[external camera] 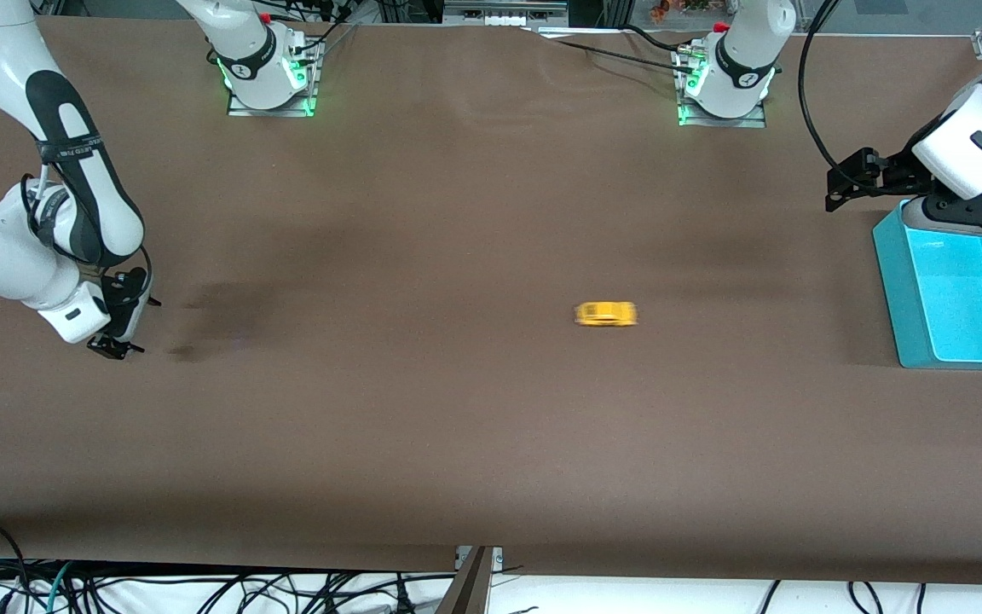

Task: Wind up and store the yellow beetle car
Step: 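Release the car from the right gripper and lift away as it rolls, then lower the left gripper to the car while the right gripper retracts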

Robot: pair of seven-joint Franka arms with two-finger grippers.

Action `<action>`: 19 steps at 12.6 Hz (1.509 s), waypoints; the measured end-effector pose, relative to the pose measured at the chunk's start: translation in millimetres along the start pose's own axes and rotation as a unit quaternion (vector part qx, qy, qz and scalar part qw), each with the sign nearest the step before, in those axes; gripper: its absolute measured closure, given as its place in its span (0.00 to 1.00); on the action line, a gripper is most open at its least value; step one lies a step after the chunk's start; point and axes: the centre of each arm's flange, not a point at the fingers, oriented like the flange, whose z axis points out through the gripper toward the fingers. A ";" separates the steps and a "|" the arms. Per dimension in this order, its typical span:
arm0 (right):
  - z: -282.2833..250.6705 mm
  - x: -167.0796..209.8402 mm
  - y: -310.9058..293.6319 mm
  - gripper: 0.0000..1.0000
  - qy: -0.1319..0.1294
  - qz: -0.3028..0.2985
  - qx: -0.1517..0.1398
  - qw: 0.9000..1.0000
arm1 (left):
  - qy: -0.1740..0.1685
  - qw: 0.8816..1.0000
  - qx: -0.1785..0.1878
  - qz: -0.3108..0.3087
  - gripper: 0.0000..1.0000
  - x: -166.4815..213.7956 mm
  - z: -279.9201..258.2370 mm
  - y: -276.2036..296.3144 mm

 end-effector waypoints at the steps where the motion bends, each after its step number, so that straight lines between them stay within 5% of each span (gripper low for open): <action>1: -7.3 12.5 5.0 0.00 0.005 0.031 -0.001 0.999 | 0.000 1.000 0.000 0.000 0.00 0.0 0.0 0.0; 4: -36.1 56.0 17.3 0.00 0.017 0.126 0.014 0.992 | 0.000 1.000 0.000 0.000 0.00 0.0 0.0 -0.1; 7: -63.3 110.1 25.1 0.00 0.011 0.231 0.043 0.972 | 0.000 1.000 0.000 0.000 0.00 0.1 0.1 -0.2; 14: -131.4 174.6 23.1 0.00 -0.044 0.473 0.099 0.874 | -0.042 0.999 -0.003 0.015 0.00 8.0 26.0 -5.8; 16: -173.6 176.0 21.3 0.00 -0.051 0.490 0.103 0.864 | -0.060 0.995 -0.008 0.077 0.00 8.3 34.3 -18.9; 19: -250.7 176.3 18.4 0.00 -0.057 0.487 0.107 0.865 | -0.086 0.978 -0.005 0.192 0.00 24.8 69.5 -66.4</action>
